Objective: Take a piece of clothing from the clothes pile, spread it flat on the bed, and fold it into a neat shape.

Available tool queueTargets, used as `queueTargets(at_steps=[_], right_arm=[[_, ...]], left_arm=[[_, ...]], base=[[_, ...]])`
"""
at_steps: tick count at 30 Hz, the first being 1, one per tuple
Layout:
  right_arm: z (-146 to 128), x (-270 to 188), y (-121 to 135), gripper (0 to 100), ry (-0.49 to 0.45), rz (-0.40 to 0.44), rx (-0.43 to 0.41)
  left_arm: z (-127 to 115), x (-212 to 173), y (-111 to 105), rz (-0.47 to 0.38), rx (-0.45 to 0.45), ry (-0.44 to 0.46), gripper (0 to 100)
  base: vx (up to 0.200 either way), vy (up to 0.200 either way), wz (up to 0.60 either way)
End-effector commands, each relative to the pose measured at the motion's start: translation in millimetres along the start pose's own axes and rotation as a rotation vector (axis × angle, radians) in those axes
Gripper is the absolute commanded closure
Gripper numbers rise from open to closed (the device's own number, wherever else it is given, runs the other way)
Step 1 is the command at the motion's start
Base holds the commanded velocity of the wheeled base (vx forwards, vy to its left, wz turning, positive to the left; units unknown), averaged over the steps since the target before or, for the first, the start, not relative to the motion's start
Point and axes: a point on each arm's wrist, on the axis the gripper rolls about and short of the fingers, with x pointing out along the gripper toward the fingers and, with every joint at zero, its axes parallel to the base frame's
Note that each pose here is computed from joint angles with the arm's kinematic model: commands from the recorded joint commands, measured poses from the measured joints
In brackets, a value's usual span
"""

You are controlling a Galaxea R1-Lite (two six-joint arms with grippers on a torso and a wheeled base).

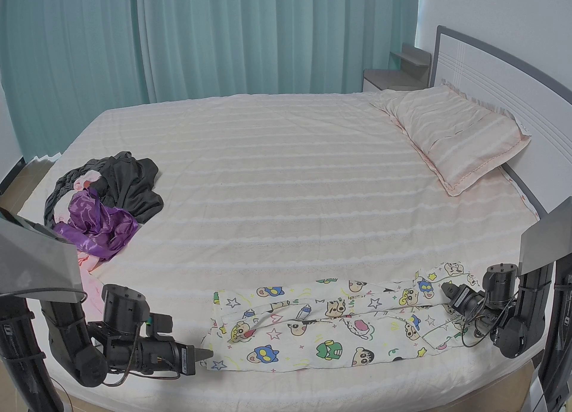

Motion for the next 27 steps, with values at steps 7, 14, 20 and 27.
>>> queueTargets(at_steps=[7,14,20,27], right_arm=[[0,-2,2,0,-0.006,0.012,-0.004],[-1,-3,3,0,-0.003,0.016,-0.005],[-1,-2,3,0,-0.003,0.014,-0.005],[-1,-3,3,0,0.0,0.015,-0.006]], left_arm=[[37,-28,-21,-0.104,-0.126,-0.207,0],[60,10,-21,-0.106,-0.249,-0.223,0],[54,40,-22,-0.076,-0.246,-0.174,0],[52,64,-26,-0.016,-0.223,-0.183,0]], base=[[0.0,0.0,0.0],[0.0,0.0,0.0],[0.0,0.0,0.0],[0.0,0.0,0.0]])
